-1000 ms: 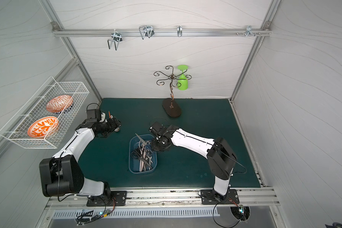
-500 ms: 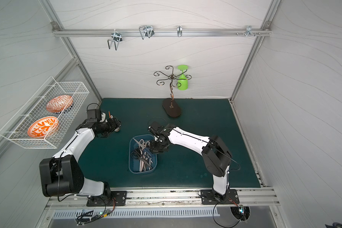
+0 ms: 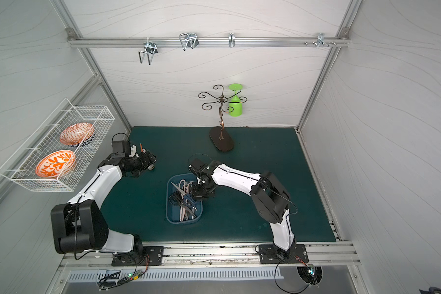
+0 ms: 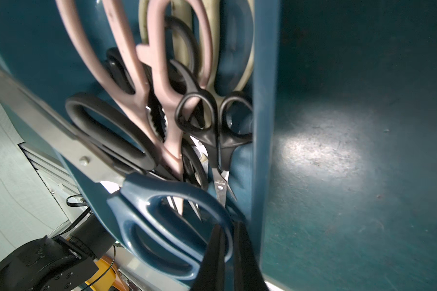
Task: Put the scissors into the storage box
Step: Place the scissors in the storage box.
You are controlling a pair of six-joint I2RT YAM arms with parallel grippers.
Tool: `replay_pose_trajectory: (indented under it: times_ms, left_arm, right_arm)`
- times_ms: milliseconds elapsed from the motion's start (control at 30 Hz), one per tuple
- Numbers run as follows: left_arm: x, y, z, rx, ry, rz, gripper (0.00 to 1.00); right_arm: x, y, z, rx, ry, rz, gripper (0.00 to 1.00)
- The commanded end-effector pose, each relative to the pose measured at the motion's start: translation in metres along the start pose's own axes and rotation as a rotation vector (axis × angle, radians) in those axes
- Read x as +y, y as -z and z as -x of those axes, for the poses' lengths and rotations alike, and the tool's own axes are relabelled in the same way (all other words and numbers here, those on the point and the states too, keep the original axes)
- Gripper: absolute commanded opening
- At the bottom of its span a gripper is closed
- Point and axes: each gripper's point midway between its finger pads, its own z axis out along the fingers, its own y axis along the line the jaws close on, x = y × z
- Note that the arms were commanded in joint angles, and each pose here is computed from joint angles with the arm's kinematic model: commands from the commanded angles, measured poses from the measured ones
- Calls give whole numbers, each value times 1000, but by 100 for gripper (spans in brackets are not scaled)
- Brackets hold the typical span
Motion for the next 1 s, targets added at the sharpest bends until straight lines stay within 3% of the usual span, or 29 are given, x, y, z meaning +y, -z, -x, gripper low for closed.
replay_pose_trajectory:
  times_ms: [0, 233, 433, 600, 800, 867, 967]
  left_arm:
    - [-6, 2, 6, -24, -4, -29, 89]
    - [-6, 3, 6, -25, -5, -30, 89]
    - [-6, 3, 6, -27, -8, -28, 89]
    - [-6, 2, 6, -27, -8, -27, 89]
    - [-4, 4, 7, -37, -28, -17, 89]
    - [-2, 4, 7, -41, -38, -11, 89]
    - [4, 7, 11, -75, -57, 29, 90]
  right_arm:
    - [-3, -5, -5, 39, 2, -23, 3]
    - [-4, -5, -5, 42, -1, -28, 12]
    - [-3, 5, -4, 6, 19, -32, 27]
    - [3, 26, -3, -69, 79, -37, 28]
    - [-12, 81, 34, -278, 201, -79, 28]
    - [-33, 103, 54, -351, 205, -108, 34]
    - [-81, 141, 84, -484, 201, -174, 55]
